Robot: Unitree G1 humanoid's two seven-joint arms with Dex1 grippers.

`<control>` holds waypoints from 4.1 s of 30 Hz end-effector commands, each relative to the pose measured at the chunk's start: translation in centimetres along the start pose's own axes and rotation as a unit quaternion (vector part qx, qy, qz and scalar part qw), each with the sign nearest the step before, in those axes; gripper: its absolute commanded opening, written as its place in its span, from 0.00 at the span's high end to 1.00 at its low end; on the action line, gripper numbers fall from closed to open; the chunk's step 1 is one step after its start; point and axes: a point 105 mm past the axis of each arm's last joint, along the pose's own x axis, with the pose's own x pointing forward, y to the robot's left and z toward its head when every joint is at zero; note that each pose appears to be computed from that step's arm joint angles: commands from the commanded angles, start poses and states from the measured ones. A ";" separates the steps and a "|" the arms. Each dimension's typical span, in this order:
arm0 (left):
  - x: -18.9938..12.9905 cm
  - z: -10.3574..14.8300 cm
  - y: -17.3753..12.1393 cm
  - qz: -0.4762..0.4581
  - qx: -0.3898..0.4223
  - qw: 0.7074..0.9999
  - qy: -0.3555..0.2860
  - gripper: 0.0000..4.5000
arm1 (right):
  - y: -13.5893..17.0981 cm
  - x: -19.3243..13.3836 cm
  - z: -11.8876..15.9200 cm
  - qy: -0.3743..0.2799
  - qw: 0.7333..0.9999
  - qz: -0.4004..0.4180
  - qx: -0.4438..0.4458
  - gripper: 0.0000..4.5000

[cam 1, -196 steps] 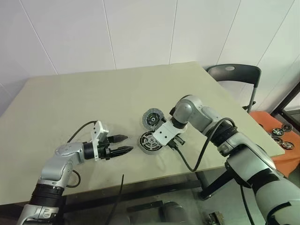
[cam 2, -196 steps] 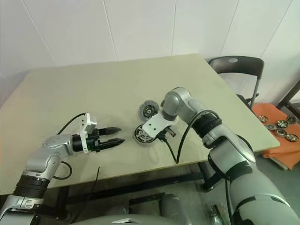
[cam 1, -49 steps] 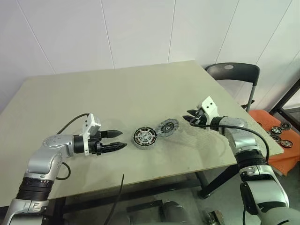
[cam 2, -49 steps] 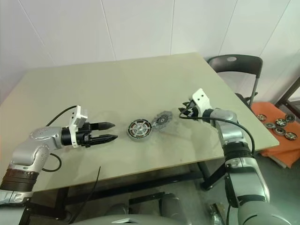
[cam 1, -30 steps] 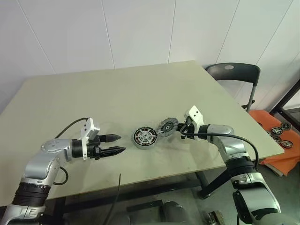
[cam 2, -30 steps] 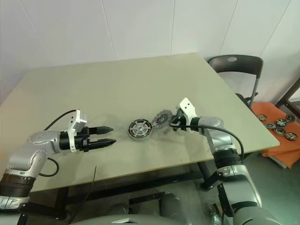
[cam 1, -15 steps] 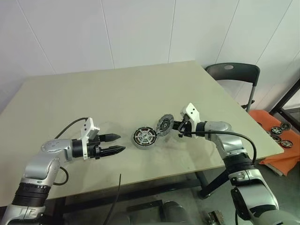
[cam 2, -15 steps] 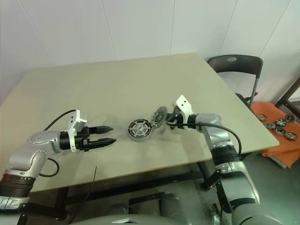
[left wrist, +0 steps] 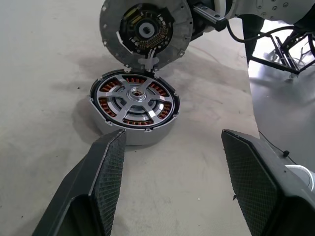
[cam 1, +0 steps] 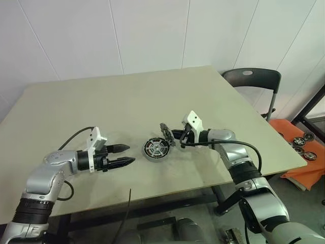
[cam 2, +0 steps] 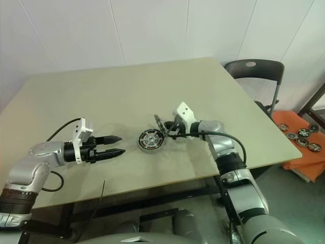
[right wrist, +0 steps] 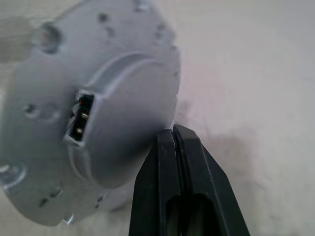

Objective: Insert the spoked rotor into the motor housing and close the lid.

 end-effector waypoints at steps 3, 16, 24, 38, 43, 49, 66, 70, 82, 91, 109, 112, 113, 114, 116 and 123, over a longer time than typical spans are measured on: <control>-0.7 1.2 -0.1 0.010 0.020 1.000 -0.013 0.27 | 0.0 0.6 1.8 -0.018 0.999 0.009 -0.032 0.99; -0.8 1.0 0.2 0.016 0.017 1.000 -0.013 0.27 | 1.9 1.2 3.1 -0.018 0.995 0.093 -0.040 0.99; -0.7 1.1 0.3 0.018 0.018 1.000 -0.013 0.27 | 3.9 3.6 4.6 -0.021 0.990 0.129 -0.058 0.99; -1.0 0.7 0.1 0.023 0.013 1.000 -0.014 0.27 | -3.1 2.3 6.8 -0.075 0.996 -0.026 0.034 0.99; -0.7 0.8 0.1 0.019 0.012 1.000 -0.014 0.27 | -4.2 -1.1 6.8 -0.099 0.988 0.009 0.120 0.99; -0.7 0.7 0.2 0.015 0.011 1.000 -0.011 0.27 | -1.1 -4.0 3.3 -0.026 0.988 0.114 0.097 0.99; -0.5 0.8 0.0 0.013 0.009 1.000 -0.012 0.27 | -0.1 -1.7 1.6 0.025 0.991 0.115 0.062 0.99; -0.7 0.8 0.0 0.016 0.008 1.000 -0.012 0.27 | 0.8 -1.7 1.4 0.036 0.988 0.144 0.051 0.99; -0.5 1.0 -0.2 0.005 0.006 1.000 -0.012 0.27 | 1.7 -0.6 2.0 0.036 0.985 0.168 0.030 0.99; -0.5 1.1 -0.2 0.008 0.008 1.000 -0.013 0.27 | 2.7 0.9 1.5 0.043 0.983 0.179 0.017 0.99; -0.4 1.2 -0.2 0.018 0.008 1.000 -0.020 0.27 | 3.3 2.0 1.3 0.052 0.982 0.183 0.003 0.99; -0.4 1.2 -0.2 0.018 0.008 1.000 -0.020 0.27 | 3.3 2.5 1.2 0.052 0.983 0.175 -0.001 0.99; -0.4 1.2 -0.2 0.019 0.008 1.000 -0.020 0.27 | 3.3 2.6 1.2 0.051 0.984 0.173 -0.002 0.99; -0.4 1.2 -0.2 0.019 0.008 1.000 -0.019 0.27 | 3.4 2.7 1.2 0.051 0.984 0.173 -0.002 0.99; -0.5 1.3 -0.2 0.019 0.008 1.000 -0.018 0.27 | 3.5 2.8 1.1 0.050 0.983 0.174 -0.001 0.99; -0.6 1.4 -0.1 0.020 0.010 1.000 -0.016 0.27 | 3.5 2.8 0.9 0.051 0.984 0.173 -0.003 0.99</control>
